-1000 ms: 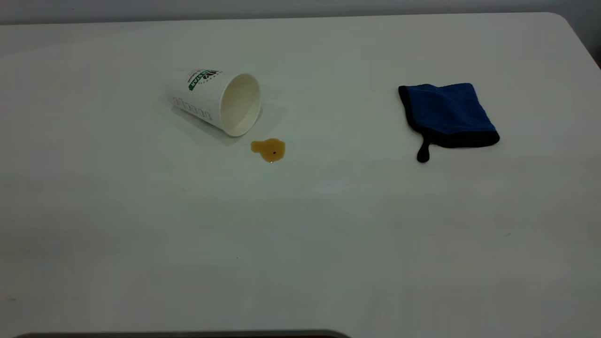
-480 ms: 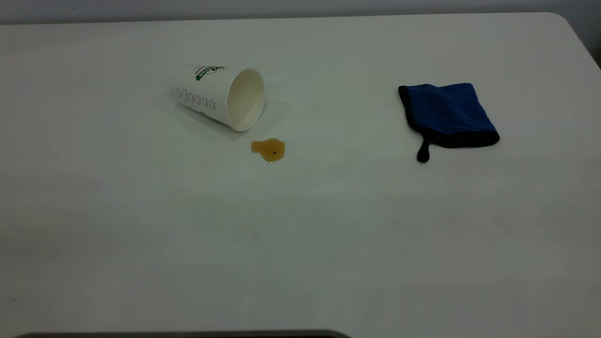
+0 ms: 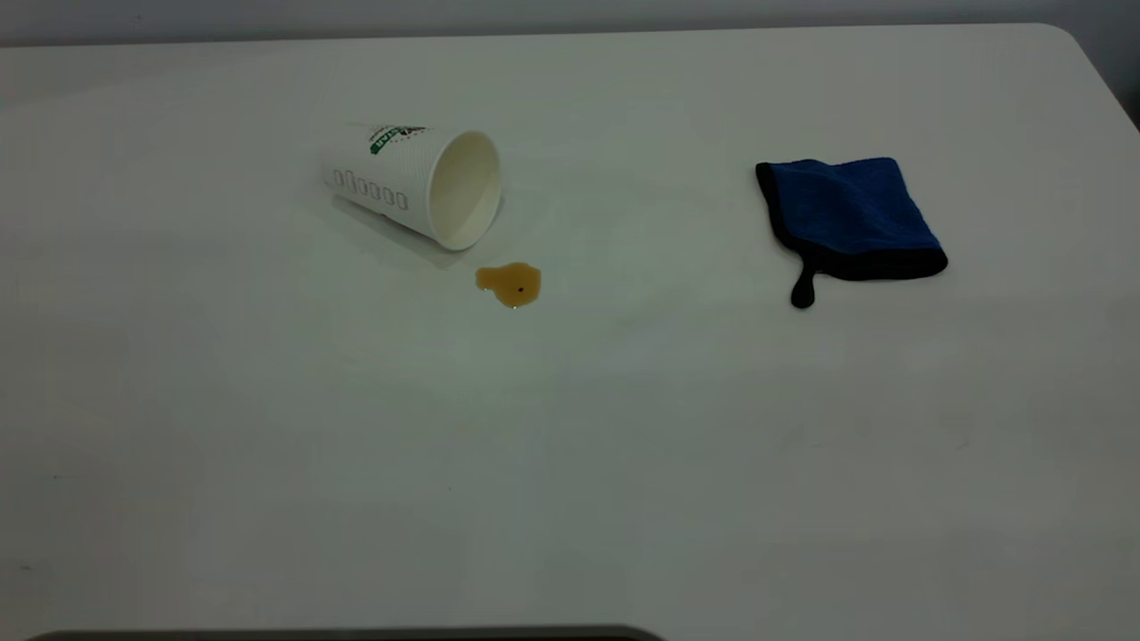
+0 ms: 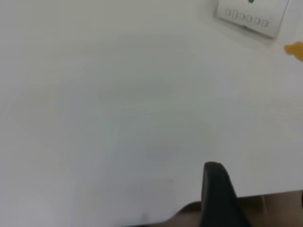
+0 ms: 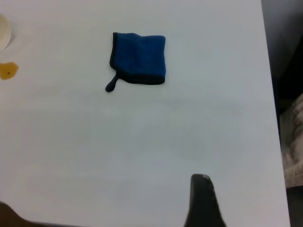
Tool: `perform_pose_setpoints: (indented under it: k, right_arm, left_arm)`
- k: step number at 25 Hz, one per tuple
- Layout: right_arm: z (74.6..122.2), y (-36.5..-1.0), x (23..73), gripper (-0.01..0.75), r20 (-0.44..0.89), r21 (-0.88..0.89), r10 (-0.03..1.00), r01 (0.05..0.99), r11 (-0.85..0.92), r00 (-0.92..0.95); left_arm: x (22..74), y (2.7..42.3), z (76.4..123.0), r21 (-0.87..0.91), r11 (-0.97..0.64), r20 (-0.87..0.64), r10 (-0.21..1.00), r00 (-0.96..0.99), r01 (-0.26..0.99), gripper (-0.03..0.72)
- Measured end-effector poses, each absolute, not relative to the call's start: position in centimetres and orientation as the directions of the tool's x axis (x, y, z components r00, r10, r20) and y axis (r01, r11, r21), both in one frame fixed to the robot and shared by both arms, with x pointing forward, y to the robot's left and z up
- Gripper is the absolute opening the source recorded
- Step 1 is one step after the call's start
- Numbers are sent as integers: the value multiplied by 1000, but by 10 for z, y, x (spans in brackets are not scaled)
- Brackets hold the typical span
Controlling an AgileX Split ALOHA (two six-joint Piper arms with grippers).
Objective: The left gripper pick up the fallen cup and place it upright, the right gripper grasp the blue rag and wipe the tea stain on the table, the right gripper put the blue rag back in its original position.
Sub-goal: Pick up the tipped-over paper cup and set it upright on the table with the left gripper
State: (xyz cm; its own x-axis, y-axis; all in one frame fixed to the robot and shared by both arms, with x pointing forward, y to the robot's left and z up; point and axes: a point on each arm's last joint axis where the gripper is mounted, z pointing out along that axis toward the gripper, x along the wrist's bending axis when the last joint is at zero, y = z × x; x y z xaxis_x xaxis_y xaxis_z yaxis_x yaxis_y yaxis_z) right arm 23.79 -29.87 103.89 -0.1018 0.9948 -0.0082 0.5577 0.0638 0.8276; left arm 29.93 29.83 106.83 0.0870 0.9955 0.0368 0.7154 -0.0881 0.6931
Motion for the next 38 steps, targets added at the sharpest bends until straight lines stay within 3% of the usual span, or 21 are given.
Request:
perform_pose_setpoints:
  k: [7, 14, 24, 33, 38]
  right_arm:
    - [1039, -299, 238, 546, -8, 828, 995, 558, 64, -102]
    - [1039, -299, 238, 546, -8, 828, 995, 558, 64, -102]
    - [1039, -299, 238, 546, -8, 828, 995, 558, 64, -102]
    - [1039, -299, 238, 546, -8, 828, 995, 558, 64, -102]
    - [1039, -299, 238, 546, -8, 828, 995, 558, 64, -102]
  left_arm:
    - [370, 288, 1069, 691, -177, 20, 974, 227, 701, 464]
    - [430, 266, 1038, 605, -286, -31, 924, 382, 743, 466]
    - [497, 188, 964, 530, -465, -12, 832, 555, 709, 466]
    - [560, 117, 895, 483, -513, -25, 802, 597, 710, 466]
    - [593, 84, 898, 511, -549, -16, 763, 646, 662, 466]
